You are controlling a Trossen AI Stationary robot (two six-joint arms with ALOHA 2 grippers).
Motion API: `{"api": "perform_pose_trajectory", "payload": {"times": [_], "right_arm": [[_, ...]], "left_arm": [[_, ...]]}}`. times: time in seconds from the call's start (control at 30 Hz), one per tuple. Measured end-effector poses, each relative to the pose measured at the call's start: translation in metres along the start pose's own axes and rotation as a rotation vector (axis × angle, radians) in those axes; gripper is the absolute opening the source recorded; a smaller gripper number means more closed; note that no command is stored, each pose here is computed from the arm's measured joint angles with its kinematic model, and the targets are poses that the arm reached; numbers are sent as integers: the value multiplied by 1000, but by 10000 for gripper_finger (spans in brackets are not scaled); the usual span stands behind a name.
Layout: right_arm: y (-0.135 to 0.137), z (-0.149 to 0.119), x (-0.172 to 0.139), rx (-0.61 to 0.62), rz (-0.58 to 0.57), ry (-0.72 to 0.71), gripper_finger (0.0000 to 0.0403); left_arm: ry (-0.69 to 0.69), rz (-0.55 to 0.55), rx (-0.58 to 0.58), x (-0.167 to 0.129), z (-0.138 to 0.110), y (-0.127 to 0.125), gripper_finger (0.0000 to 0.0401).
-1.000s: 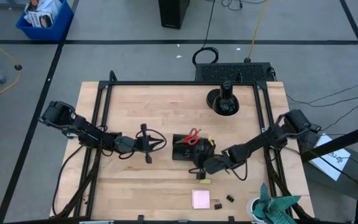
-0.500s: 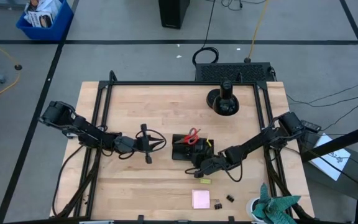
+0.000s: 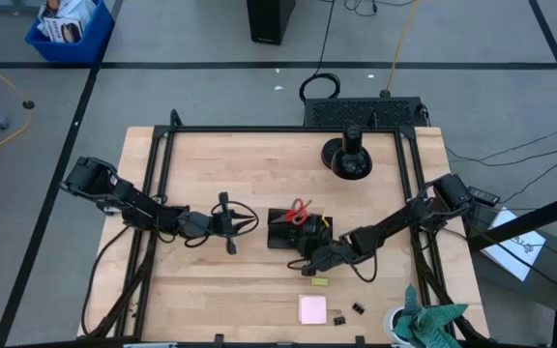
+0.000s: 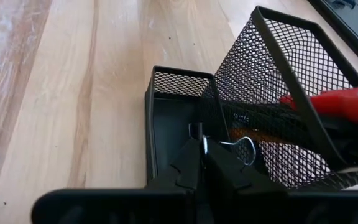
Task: Pick and place office supplies into organizer
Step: Put the black binder clip into the black desk organizer
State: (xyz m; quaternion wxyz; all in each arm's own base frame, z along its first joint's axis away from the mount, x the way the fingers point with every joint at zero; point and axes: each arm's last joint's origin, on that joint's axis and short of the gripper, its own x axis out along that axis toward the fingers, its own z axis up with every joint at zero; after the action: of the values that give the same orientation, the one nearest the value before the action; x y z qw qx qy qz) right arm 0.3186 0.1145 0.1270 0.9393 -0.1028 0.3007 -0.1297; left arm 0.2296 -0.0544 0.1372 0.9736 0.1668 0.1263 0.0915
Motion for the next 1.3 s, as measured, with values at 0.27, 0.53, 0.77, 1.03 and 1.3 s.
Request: {"api": "perform_pose_trajectory", "payload": {"times": [0.27,0.53,0.77,1.03,1.3], "right_arm": [[-1,-1,0,9,-2,8,19],[0,-1,0,-8,-1,8,45],[2,-1,-2,-46,2,2,80],[2,3,-8,-45,37,-6,106],[1,39,-71,-14,214,-136,116]], "left_arm": [[0,0,0,0,0,0,31],[0,-1,-4,0,0,0,31],[0,-1,-3,0,0,0,31],[0,-1,-2,0,0,0,31],[5,-6,2,0,-1,0,31]]}}
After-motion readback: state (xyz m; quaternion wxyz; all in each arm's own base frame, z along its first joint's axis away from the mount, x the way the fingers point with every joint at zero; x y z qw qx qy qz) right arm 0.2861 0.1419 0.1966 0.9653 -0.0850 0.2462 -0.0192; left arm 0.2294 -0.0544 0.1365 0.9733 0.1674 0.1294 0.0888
